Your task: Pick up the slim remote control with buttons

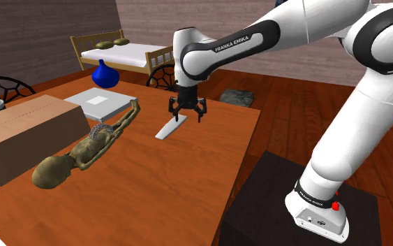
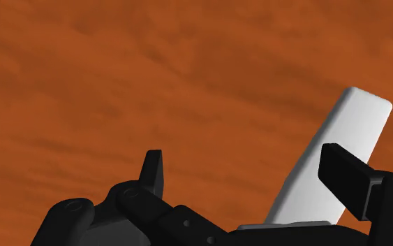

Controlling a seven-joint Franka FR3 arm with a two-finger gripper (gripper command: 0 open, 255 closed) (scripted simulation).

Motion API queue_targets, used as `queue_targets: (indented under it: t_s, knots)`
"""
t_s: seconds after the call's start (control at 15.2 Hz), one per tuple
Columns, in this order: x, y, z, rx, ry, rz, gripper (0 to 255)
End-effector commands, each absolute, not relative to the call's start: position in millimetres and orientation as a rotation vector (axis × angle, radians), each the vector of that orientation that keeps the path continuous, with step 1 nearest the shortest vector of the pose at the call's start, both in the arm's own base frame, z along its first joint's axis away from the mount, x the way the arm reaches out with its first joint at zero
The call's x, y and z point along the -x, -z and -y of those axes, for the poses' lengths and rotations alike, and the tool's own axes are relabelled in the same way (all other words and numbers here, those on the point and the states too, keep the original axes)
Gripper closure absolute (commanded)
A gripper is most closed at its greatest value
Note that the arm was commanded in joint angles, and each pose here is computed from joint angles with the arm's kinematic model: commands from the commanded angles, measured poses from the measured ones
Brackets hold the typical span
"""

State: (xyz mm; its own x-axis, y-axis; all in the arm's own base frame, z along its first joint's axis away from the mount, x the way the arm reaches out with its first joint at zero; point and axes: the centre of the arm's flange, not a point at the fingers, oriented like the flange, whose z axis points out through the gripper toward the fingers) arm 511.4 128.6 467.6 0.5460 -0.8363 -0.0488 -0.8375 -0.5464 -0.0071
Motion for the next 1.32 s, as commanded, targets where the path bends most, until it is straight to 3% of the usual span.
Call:
queue_targets:
  t_s: [0.0, 0.53, 1.12, 1.19, 1.25]
  knots:
    - [-533.6, -457.7, -132.5, 2.677, -0.045, -1.597, 0]
    - [-626.0, -421.8, -124.8, 2.425, 0.017, -1.996, 0]
    - [-626.0, -381.8, -124.8, 2.425, 0.017, -1.996, 0]
    - [-626.3, -382.1, -125.0, 2.425, 0.017, -1.996, 255]
    - [-626.3, -382.0, -124.9, 2.425, 0.017, -1.996, 255]
